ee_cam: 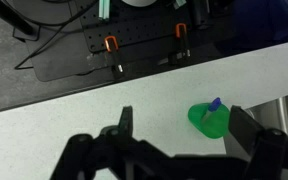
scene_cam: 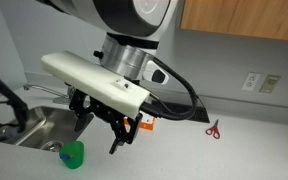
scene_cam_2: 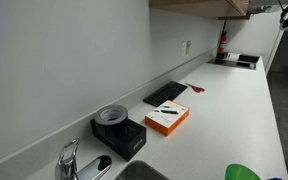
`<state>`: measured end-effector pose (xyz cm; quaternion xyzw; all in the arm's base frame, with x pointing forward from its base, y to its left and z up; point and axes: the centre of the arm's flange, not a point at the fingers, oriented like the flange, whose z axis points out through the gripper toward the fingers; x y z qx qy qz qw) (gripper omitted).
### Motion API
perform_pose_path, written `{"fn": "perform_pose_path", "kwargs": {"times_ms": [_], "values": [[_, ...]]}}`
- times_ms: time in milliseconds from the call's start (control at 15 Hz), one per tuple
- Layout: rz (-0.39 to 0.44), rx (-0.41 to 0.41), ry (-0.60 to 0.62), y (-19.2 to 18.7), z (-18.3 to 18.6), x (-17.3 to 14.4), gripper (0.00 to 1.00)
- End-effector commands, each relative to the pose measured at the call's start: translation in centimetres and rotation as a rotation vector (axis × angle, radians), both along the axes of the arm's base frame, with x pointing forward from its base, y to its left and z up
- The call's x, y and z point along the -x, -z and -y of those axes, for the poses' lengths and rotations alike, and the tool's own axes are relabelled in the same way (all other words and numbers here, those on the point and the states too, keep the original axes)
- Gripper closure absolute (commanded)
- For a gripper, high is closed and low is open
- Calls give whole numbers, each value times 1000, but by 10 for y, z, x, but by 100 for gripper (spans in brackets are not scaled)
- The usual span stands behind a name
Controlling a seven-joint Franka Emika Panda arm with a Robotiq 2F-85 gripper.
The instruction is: Remove the pen from the green cup and put it on the table
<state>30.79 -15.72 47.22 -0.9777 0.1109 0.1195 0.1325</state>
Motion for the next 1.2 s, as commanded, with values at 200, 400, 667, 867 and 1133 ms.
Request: {"fn": "perform_pose_path", "kwargs": {"times_ms": [200,400,667,867,1133], "values": [[-2,0,0,1,0,0,0],[28,34,-9,11,-15,0,0],[48,85,-66,51,-54,-2,0],[99,121,-110,81,-84,1,0],[156,125,-157,104,-119,8,0]]}}
